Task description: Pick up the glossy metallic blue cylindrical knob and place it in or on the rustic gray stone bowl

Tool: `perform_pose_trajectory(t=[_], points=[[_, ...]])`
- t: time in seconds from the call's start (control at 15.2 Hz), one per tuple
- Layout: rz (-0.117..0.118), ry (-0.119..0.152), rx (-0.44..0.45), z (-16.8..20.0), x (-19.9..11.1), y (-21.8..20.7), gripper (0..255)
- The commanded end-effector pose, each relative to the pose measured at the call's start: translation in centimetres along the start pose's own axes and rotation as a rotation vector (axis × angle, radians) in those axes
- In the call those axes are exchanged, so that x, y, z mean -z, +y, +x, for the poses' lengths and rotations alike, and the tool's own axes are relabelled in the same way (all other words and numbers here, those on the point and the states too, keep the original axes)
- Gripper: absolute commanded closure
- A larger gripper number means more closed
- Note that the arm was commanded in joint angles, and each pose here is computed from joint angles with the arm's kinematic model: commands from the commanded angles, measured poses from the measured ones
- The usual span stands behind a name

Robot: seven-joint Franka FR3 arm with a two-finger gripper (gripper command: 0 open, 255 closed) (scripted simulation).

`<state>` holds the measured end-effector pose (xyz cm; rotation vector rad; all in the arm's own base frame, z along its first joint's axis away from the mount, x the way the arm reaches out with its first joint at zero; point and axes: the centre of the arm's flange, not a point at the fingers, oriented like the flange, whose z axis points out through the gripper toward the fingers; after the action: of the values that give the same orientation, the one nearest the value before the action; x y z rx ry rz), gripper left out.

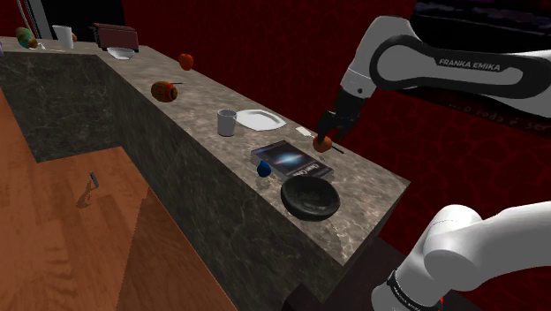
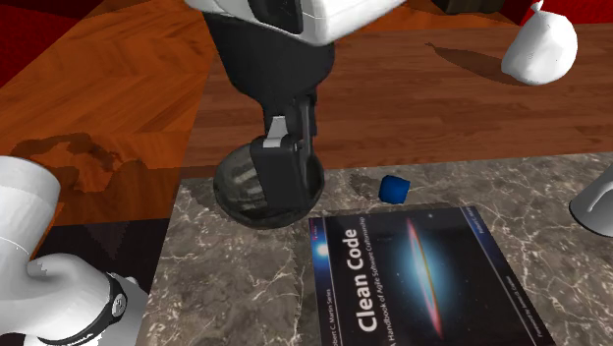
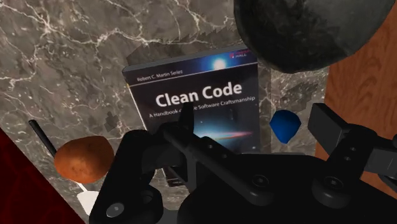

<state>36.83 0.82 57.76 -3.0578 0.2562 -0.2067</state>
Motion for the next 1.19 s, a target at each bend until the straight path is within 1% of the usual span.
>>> perform_pose_trajectory(t=[0.0,0.92,1.12], points=[[0.002,-0.010,-0.020,1.5,-1.8,-1.5,0],[0.010,-0.086,-0.155,12.6,-14.8,-9.9,0],[0.010,-0.089,-0.161,13.0,-16.4,-10.3,0]])
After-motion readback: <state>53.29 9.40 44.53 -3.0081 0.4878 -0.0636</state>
